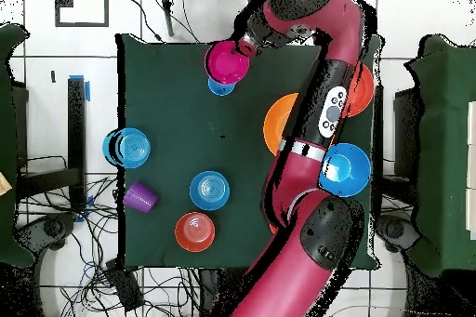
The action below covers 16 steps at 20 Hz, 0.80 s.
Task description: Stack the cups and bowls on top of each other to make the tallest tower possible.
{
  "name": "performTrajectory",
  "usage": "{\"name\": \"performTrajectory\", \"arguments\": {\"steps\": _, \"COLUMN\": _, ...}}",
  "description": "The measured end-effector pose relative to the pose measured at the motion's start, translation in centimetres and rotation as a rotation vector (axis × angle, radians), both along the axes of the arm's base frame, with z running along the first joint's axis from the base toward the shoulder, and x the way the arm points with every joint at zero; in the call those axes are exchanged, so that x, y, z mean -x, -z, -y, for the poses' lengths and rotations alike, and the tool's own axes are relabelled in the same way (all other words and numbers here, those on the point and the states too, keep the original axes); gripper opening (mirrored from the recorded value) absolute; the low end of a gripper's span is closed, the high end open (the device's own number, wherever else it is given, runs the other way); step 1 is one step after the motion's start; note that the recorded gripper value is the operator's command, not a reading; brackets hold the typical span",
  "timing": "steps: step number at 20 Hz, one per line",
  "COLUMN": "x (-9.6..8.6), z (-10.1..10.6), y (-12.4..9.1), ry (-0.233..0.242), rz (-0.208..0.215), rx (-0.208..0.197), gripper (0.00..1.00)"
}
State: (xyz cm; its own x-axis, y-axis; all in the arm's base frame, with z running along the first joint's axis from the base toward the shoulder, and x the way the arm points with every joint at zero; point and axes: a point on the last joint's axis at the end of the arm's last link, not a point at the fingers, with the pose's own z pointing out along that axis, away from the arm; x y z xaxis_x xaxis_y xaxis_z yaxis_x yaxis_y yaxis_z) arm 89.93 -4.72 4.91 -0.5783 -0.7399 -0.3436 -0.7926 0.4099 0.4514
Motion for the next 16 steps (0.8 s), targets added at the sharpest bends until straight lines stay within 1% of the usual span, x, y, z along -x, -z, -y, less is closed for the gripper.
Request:
{"name": "performTrajectory", "arguments": {"steps": 11, "x": 1.2, "z": 0.6, "y": 1.6, "ry": -0.012, "rz": -0.030, "rx": 0.012, "gripper": 0.00}}
{"name": "performTrajectory", "arguments": {"steps": 14, "x": 1.4, "z": 0.6, "y": 1.8, "ry": -0.009, "rz": -0.034, "rx": 0.014, "gripper": 0.00}}
{"name": "performTrajectory", "arguments": {"steps": 16, "x": 1.5, "z": 0.6, "y": 2.0, "ry": 0.000, "rz": -0.035, "rx": 0.016, "gripper": 0.00}}
